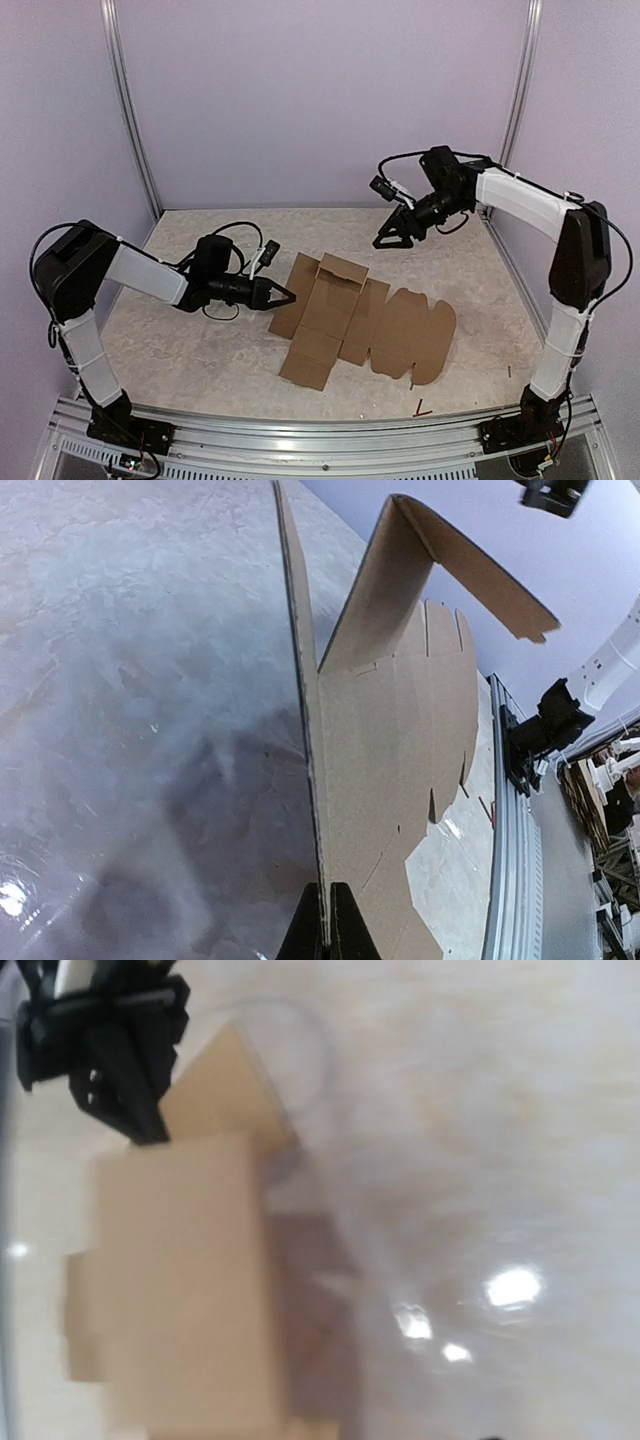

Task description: Fold the paper box

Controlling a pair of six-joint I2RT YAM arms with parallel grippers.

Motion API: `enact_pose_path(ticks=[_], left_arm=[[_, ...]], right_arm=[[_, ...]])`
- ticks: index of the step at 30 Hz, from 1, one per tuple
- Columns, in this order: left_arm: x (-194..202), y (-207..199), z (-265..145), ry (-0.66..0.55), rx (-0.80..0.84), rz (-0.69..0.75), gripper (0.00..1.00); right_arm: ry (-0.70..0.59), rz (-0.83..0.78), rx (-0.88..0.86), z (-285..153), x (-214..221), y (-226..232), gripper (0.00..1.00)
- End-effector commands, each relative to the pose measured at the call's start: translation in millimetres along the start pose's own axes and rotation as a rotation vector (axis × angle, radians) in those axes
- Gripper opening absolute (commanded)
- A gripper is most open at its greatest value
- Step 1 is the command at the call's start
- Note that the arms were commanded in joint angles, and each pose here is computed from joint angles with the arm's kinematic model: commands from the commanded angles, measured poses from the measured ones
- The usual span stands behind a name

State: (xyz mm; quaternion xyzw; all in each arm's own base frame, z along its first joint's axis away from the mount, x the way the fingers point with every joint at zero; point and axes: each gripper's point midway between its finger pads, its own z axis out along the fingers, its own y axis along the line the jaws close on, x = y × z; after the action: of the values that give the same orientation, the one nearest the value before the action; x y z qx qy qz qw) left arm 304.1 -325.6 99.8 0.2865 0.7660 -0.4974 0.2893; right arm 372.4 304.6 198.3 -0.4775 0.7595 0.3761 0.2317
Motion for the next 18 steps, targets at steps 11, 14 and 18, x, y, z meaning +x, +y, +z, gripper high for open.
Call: enact_pose_path(ticks=[11, 14, 18], left_arm=[[1, 52, 33, 0.155, 0.058, -0.421, 0.06], [4, 55, 33, 0.17, 0.071, -0.469, 0.13], [7, 88, 28, 0.195, -0.129, -0.498, 0.38]], right_arm=[[0.156, -0.622, 0.25, 51, 61, 112, 0.66], [0.234, -0.7, 0.231, 81, 81, 122, 0.67], [0.255, -0.696, 0.238, 104, 80, 113, 0.66]])
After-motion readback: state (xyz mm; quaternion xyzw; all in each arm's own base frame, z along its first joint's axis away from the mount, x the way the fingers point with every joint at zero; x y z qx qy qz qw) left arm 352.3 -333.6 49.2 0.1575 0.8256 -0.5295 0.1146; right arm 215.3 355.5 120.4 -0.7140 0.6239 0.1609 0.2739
